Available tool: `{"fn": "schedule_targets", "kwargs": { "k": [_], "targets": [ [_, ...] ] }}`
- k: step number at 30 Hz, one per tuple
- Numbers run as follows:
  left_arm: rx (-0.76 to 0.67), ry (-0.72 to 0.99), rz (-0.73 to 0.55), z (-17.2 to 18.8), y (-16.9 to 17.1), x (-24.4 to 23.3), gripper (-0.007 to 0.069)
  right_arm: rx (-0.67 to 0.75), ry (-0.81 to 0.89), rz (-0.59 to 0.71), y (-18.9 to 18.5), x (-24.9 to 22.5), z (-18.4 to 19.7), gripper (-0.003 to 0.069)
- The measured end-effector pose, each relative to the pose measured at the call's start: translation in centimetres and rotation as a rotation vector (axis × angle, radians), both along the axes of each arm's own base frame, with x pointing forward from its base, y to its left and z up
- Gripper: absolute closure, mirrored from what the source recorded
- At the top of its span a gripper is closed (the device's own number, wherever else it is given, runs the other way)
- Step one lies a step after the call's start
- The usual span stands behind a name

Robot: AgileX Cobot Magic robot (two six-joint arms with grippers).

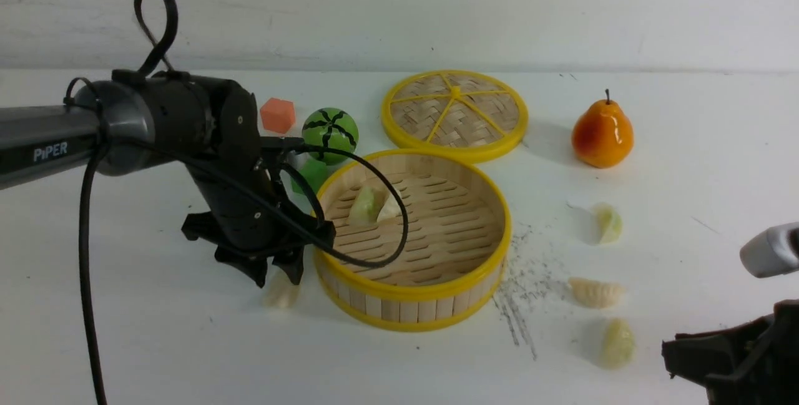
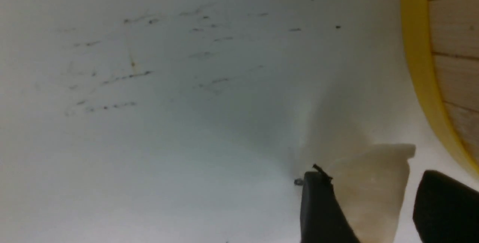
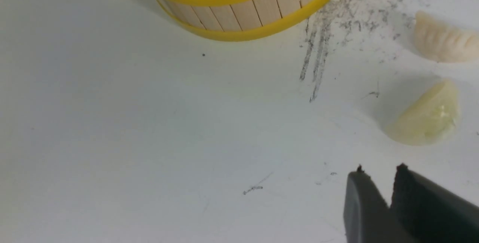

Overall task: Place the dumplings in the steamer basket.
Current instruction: Use the left arm to grab a dumpling

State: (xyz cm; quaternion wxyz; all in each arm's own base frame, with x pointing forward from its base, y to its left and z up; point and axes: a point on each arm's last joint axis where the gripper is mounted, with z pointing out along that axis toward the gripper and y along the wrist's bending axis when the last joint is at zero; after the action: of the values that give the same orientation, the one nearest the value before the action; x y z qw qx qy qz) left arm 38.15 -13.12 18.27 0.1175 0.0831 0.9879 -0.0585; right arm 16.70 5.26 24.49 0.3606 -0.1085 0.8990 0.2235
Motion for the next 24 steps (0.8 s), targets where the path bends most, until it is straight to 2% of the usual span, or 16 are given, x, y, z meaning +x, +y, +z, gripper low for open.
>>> {"fn": "schedule_targets", "kwargs": {
  "k": [4, 8, 12, 14, 17, 18, 24],
  "targets": [
    [0.009, 0.015, -0.023, -0.8, 0.0, 0.1, 0.0329, 0.000, 0.000, 0.000, 0.0, 0.0, 0.0, 0.0535],
    [0.009, 0.015, -0.024, -0.8, -0.1, 0.2, 0.0442, 0.000, 0.000, 0.000, 0.0, 0.0, 0.0, 0.0534],
    [0.011, 0.012, -0.022, -0.6, 0.0, 0.1, 0.0455, 0.000, 0.000, 0.000, 0.0, 0.0, 0.0, 0.0531],
    [0.014, 0.010, -0.023, -0.4, 0.0, 0.1, 0.0489, 0.000, 0.000, 0.000, 0.0, 0.0, 0.0, 0.0529],
    [0.017, 0.002, -0.027, 0.3, 0.1, -0.1, 0.0595, 0.004, 0.000, -0.002, 0.0, 0.0, 0.0, 0.0526],
    [0.019, -0.012, -0.031, 1.3, 0.3, -0.4, 0.0637, 0.004, 0.000, -0.002, 0.0, 0.0, 0.0, 0.0526],
    [-0.023, -0.151, -0.028, 7.1, 0.6, -1.4, 0.0638, 0.003, 0.000, -0.001, 0.0, 0.0, 0.0, 0.0519]
  ]
}}
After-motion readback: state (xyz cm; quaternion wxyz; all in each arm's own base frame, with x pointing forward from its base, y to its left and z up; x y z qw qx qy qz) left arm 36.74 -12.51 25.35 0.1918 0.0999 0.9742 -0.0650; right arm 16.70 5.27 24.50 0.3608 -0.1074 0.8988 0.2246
